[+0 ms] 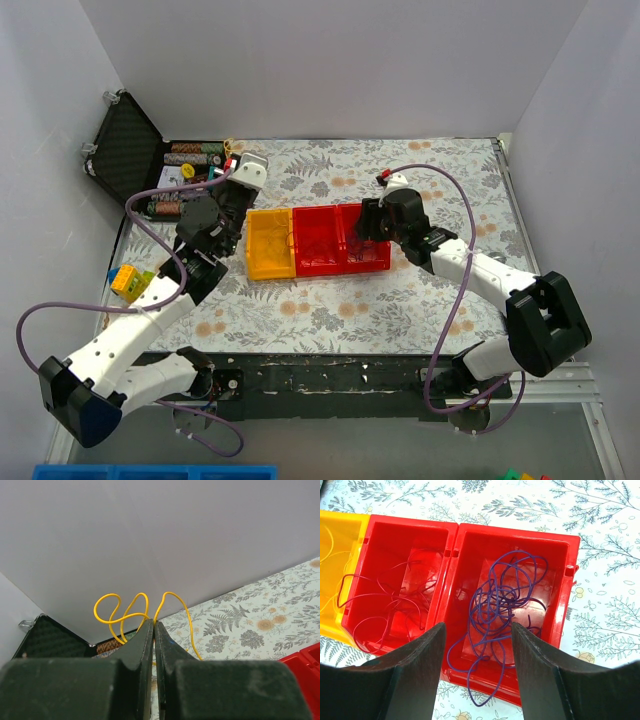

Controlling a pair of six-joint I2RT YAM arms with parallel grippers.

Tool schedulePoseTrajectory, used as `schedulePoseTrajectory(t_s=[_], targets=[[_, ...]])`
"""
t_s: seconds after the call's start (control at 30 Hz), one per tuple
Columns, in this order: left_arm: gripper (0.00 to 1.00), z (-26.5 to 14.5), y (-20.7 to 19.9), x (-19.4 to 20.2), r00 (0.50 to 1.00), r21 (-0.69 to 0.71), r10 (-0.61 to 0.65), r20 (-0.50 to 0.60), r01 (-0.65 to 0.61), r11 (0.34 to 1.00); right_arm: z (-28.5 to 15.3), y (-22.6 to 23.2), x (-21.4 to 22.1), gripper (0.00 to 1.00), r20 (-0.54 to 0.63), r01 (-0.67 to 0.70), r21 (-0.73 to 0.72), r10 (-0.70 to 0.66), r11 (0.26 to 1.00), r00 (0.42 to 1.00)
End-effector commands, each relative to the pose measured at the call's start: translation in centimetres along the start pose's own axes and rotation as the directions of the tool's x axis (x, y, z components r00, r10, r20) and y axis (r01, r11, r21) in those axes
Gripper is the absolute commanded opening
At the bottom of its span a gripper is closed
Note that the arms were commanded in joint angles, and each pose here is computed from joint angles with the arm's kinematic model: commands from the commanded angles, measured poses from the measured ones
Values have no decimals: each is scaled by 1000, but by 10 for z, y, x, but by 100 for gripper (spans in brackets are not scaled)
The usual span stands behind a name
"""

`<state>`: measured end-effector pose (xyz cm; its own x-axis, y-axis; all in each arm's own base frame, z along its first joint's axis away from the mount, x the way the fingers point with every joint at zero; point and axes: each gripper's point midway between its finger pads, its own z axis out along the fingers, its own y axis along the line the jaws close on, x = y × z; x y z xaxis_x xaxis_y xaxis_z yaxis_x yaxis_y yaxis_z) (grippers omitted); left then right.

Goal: Untangle the cables

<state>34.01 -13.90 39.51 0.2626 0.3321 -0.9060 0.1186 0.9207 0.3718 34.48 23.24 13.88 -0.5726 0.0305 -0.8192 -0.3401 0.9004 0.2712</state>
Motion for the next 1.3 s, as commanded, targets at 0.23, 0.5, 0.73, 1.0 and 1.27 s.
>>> schedulePoseTrajectory(t_s=[0.23,0.5,0.73,1.0,1.27], targets=[[0,-18,0,26,998,2,-14,-57,14,1000,-9,-1,-19,66,70,-24,15,22,1000,997],[0,-25,-10,64,993,-2,41,-112,-42,999,-24,3,-42,68,137,-23,8,21,1000,990],[0,-20,9,46,997,-91,-9,-73,3,996,-24,5,-40,68,126,-22,0,22,1000,992],[0,-30,31,6,997,-118,-73,30,76,990,-23,3,-32,67,113,-30,0,30,1000,993],[0,-35,31,4,997,-98,-82,13,83,992,-24,2,-30,68,111,-31,3,30,1000,993]])
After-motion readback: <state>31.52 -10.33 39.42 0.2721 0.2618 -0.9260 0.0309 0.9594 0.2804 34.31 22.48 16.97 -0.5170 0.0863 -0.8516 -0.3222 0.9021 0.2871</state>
